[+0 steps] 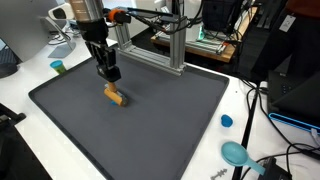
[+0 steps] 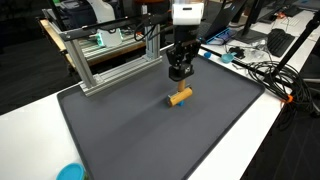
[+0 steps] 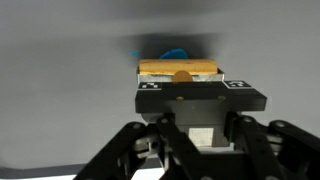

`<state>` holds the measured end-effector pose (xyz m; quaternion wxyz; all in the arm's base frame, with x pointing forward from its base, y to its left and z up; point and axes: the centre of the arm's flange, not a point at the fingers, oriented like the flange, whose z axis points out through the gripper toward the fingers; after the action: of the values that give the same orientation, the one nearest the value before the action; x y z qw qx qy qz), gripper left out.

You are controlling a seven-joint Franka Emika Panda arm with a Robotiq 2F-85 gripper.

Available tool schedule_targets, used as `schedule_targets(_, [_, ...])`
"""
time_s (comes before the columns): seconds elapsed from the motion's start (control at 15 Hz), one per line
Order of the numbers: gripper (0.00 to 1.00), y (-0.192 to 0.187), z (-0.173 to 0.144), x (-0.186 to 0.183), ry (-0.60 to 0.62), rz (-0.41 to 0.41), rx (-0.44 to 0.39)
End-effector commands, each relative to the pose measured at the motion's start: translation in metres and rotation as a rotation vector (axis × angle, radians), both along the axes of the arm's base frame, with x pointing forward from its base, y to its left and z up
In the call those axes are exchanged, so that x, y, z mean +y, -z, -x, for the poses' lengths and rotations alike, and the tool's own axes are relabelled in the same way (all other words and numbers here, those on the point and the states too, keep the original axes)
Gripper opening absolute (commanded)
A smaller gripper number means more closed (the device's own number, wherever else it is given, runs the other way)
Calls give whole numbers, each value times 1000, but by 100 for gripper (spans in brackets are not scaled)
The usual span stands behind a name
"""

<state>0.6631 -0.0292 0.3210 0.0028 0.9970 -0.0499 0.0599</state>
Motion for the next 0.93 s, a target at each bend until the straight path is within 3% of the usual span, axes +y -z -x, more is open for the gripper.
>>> schedule_targets(0.0, [22, 16, 1, 5, -15, 14, 4])
schedule_targets(0.53, [22, 24, 5, 14, -44, 52, 73])
schedule_targets(0.87, [22, 22, 4, 9, -38, 26, 140])
